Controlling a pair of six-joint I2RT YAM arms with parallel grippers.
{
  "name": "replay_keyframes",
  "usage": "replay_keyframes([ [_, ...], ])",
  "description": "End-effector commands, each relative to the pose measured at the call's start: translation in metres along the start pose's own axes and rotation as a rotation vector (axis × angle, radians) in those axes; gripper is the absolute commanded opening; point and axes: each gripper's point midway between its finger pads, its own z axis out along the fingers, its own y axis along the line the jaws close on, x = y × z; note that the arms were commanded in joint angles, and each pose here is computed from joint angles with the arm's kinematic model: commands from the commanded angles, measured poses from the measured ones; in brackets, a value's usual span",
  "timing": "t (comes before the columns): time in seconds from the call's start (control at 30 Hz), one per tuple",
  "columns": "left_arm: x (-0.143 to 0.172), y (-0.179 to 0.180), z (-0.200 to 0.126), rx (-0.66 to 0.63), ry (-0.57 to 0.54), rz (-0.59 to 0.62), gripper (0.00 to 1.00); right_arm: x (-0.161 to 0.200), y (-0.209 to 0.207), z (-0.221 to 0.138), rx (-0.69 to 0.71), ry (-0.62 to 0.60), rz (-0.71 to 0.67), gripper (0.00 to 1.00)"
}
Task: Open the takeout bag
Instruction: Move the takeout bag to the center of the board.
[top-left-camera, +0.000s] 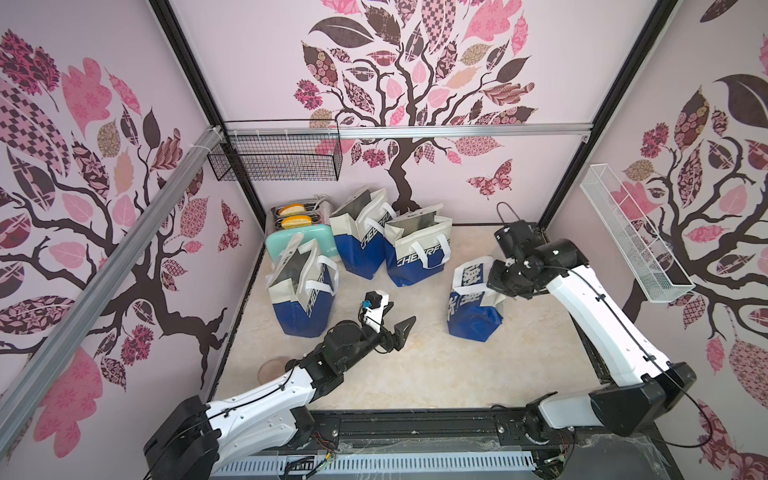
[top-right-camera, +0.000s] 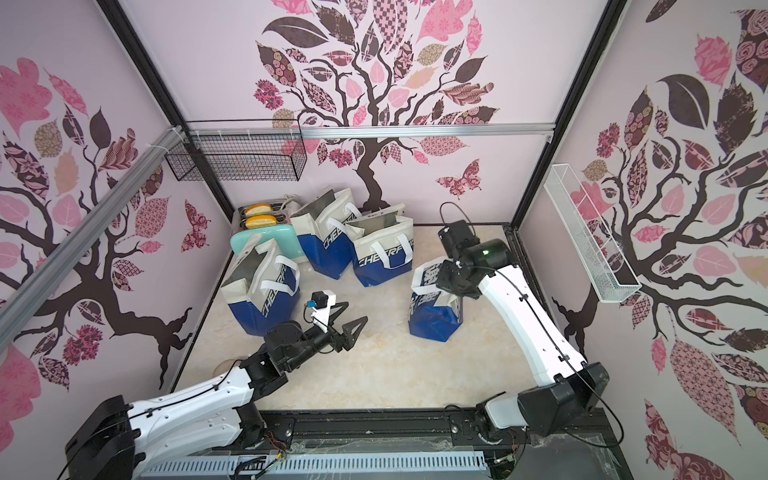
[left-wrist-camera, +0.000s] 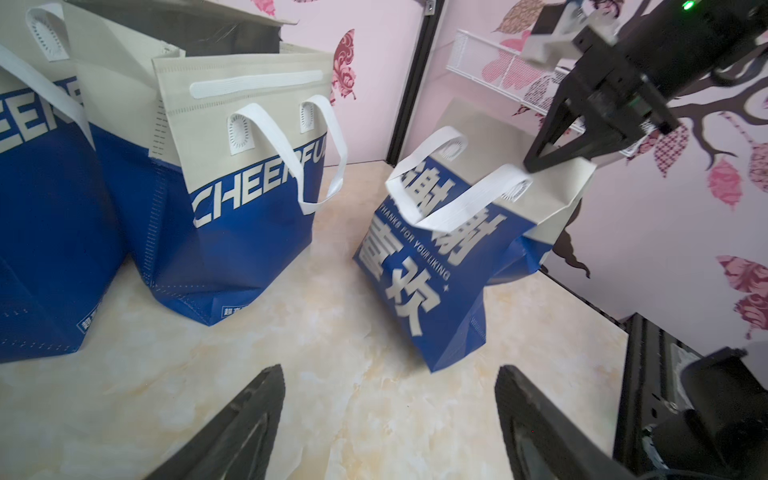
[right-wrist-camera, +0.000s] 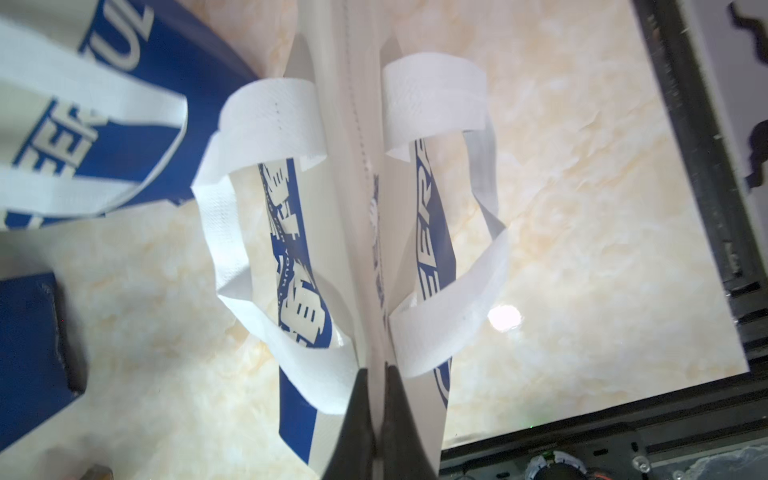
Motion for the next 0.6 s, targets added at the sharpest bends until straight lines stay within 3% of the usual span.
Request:
replay_keyframes([
  [0.0, 0.011, -0.011, -0.013, 0.063, 0.038, 0.024, 0.84, -0.005, 0.026, 0.006, -0.136, -0.049, 0.135, 0.16],
  [0.07, 0.012, -0.013, -0.023, 0.076, 0.042, 0.027, 0.84, -0.007, 0.032, 0.010, -0.163, -0.055, 0.148, 0.24],
  [0.23, 0.011, -0.026, -0.045, 0.151, 0.028, 0.030, 0.85, -0.019, 0.064, 0.005, -0.302, -0.069, 0.179, 0.62],
  [0.27, 0.013, -0.029, -0.047, 0.166, 0.035, 0.032, 0.84, -0.022, 0.073, 0.002, -0.355, -0.076, 0.196, 0.65],
  [0.4, 0.030, -0.046, -0.045, 0.191, 0.100, 0.085, 0.85, -0.034, 0.088, -0.006, -0.438, -0.105, 0.250, 0.66],
  [0.57, 0.052, -0.057, -0.022, 0.159, 0.164, 0.061, 0.85, -0.035, 0.073, -0.010, -0.385, -0.143, 0.248, 0.66],
])
